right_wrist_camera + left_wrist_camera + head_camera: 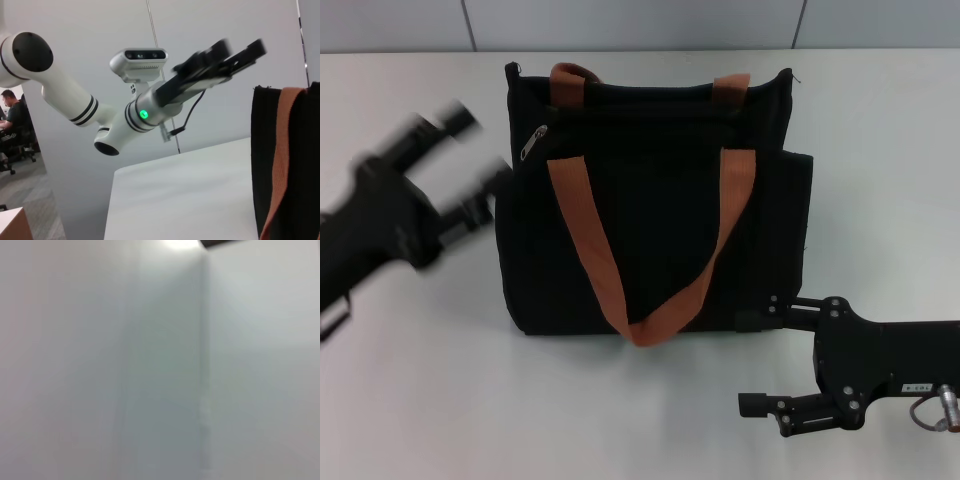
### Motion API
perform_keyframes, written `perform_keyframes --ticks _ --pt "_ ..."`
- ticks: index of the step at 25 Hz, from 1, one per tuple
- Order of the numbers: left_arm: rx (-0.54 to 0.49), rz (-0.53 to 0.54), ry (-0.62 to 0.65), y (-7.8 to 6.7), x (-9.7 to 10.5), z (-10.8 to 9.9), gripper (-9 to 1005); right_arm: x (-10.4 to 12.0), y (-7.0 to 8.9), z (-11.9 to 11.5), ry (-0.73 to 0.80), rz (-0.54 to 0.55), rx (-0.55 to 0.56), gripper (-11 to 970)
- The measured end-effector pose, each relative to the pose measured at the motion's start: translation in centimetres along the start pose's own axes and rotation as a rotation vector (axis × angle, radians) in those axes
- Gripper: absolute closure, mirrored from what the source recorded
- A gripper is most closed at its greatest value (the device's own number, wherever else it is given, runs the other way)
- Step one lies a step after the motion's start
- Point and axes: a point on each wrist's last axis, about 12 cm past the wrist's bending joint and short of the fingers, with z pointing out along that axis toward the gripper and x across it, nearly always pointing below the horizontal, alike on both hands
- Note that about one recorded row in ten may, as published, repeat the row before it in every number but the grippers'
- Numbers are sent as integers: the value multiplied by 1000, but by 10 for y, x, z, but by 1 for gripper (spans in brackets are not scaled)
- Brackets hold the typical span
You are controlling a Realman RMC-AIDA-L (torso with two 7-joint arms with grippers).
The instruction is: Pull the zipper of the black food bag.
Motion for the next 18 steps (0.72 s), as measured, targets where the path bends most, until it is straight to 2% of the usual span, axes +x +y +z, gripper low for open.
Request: perform_keyframes --ticks 2,3,6,7,12,18 --pt "-36 6 -2 4 0 -1 200 0 0 0 -1 -9 2 118" --pt "-111 18 26 15 2 0 200 0 0 0 -1 -9 2 118" --pt "-144 32 98 27 6 6 200 1 2 1 -6 -7 -1 118" --pt "-130 44 165 32 9 11 200 2 2 1 -7 -5 -2 118" --pt "-49 84 280 34 16 21 200 2 2 1 -6 -4 -1 119" --pt "-72 123 336 43 18 26 200 2 2 1 -5 -4 1 119"
